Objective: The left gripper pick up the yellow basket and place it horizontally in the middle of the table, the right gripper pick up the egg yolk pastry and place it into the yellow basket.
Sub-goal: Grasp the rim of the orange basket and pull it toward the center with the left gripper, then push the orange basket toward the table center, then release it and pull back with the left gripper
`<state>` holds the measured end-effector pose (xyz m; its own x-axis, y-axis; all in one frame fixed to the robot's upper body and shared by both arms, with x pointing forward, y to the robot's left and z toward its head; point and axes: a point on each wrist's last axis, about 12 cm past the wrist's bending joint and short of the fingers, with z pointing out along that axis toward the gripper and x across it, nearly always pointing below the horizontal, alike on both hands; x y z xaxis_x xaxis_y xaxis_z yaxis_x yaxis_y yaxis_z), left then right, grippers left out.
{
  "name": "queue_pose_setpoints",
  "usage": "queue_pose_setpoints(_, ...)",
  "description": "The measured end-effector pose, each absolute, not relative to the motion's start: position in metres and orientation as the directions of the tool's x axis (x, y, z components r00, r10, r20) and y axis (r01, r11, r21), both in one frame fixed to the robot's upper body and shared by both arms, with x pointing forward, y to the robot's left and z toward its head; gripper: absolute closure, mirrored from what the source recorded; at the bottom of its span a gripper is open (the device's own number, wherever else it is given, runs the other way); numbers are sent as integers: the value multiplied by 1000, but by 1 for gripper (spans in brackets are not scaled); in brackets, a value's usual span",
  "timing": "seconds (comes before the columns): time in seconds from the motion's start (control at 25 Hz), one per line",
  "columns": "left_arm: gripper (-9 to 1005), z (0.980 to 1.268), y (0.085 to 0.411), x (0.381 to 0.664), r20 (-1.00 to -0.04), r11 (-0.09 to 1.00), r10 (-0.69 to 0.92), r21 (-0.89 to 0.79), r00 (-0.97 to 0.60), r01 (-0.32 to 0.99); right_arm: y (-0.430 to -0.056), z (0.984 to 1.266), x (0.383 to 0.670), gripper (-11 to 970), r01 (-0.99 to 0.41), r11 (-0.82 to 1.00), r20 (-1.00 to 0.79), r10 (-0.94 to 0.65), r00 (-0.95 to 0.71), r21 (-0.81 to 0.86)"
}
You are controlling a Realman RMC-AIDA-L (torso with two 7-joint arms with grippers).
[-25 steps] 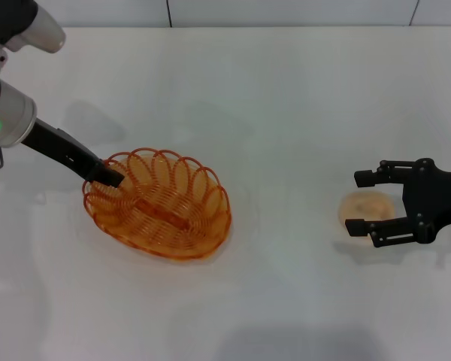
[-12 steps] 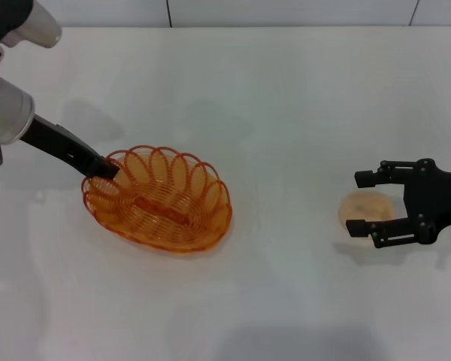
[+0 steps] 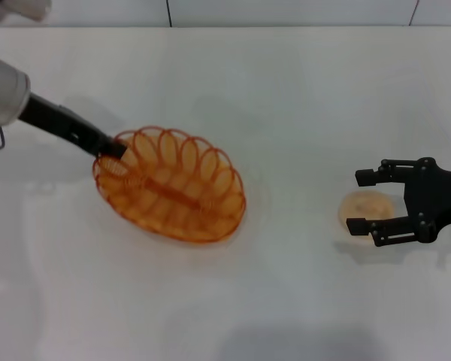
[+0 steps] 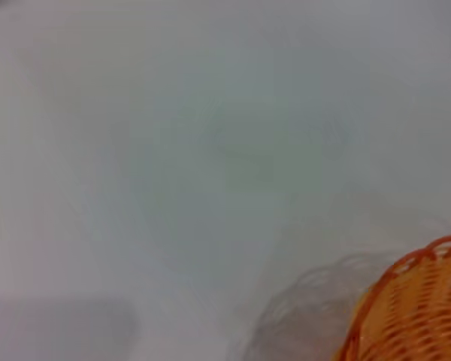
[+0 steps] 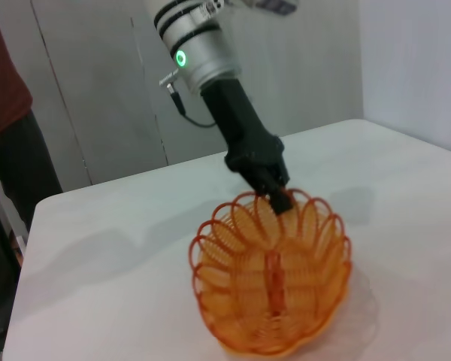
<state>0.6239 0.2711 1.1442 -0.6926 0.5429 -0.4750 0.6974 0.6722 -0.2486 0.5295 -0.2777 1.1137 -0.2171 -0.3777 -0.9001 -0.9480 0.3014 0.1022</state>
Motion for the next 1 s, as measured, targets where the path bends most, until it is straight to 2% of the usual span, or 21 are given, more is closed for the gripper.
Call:
queue_pose_setpoints(0.24, 915, 1160, 272, 627, -491, 702, 484, -276, -724, 656, -278, 1114, 530, 129, -948, 302, -900, -376, -219, 104)
queue_pose_setpoints(0.72, 922, 1168, 266, 630, -438, 782, 323, -376, -839, 497, -277, 1115, 531, 130, -947, 303, -901, -376, -218, 103)
queue_pose_setpoints(1.0, 923, 1171, 253, 630, -438, 762, 225, -478, -870, 438, -276, 1116, 532, 129, -948, 301, -902, -376, -214, 99)
